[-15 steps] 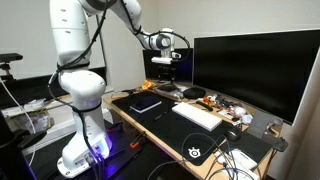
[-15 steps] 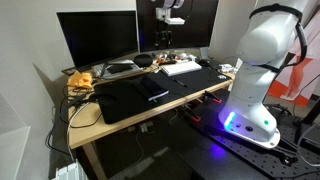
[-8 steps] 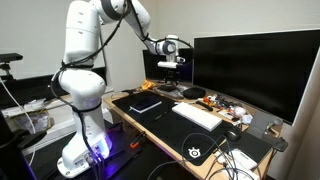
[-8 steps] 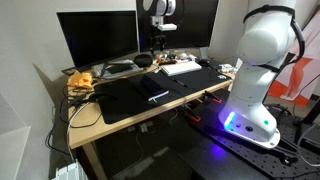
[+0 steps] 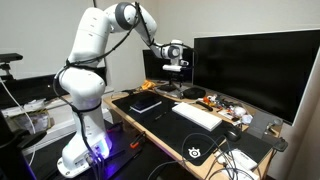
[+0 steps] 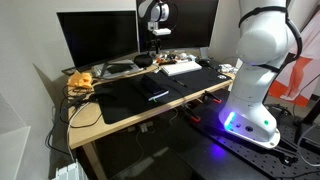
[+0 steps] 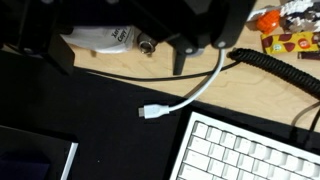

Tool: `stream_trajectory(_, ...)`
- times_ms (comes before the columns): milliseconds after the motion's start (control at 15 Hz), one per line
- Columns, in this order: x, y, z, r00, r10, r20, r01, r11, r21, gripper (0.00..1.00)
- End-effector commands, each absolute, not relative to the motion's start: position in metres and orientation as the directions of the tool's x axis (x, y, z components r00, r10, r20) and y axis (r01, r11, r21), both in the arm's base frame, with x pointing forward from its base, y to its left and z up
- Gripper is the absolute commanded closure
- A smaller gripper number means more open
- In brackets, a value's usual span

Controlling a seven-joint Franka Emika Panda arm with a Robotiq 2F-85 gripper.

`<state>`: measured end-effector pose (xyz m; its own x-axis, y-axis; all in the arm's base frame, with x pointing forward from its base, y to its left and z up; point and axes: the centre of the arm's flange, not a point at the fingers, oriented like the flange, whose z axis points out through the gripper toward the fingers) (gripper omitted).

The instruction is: Take the small silver object near the monitor and position it at the edge of the table

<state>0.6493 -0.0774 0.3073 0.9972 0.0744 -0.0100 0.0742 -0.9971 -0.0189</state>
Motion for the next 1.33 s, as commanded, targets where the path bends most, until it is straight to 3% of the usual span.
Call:
stream_trajectory(0,0.652,-0.078,0.306,0.997,0.074,-0.011,0.074,-0.997,-0.019,0.0)
stream_trajectory(1267,0.725,-0.075,0.239,0.997,0.037,-0.069,0.035,-0.999,-0.024,0.0)
